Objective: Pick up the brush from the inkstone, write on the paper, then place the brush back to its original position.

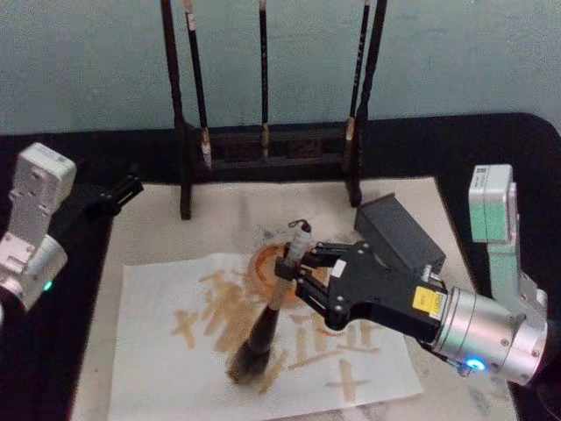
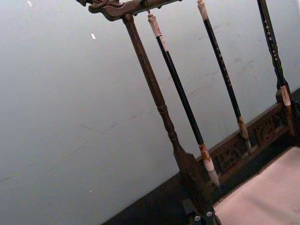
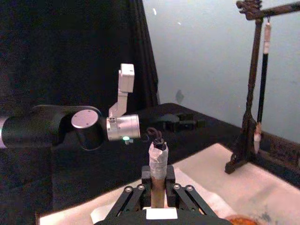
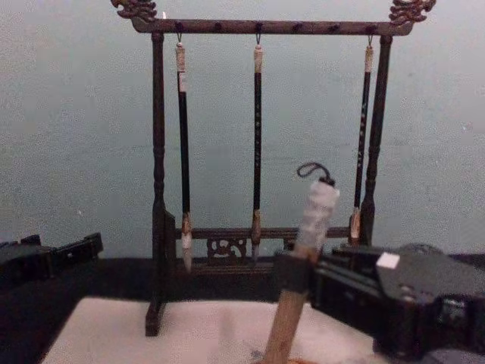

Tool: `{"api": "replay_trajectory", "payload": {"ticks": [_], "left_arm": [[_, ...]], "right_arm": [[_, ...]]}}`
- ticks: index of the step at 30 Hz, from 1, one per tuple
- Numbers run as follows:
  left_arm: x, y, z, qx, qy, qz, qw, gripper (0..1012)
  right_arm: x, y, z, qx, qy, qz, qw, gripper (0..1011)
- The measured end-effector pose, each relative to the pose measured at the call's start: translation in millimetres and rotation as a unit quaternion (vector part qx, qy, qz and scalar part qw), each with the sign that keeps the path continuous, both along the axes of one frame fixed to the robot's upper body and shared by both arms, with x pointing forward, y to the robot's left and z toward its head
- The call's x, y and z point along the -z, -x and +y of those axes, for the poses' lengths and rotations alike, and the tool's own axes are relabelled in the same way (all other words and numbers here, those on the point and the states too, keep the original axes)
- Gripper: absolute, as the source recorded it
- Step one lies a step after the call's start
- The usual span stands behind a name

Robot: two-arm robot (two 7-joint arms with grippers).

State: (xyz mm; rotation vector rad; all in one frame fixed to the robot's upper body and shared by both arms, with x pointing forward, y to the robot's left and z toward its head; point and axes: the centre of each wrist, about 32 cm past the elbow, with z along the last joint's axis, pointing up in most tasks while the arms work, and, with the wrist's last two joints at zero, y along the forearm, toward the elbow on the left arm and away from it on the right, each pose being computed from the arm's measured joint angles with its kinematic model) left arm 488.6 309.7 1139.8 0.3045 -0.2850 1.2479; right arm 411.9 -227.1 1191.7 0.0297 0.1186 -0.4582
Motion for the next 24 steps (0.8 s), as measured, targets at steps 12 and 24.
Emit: {"api": "replay_trajectory", "payload": {"ticks": [12,24], "left_arm": [[0.0,0.0,0.0,0.0,0.0,0.0,1.0,1002],[0.0,0.0,0.0,0.0,0.0,0.0,1.0,1002]], "right_arm": [[6.6,1.6,-19.3,0.033,0.003,0.011,0.9994,178],[1.5,5.7,-35.7,0.058,0.0,0.003,0.9983,178]]}}
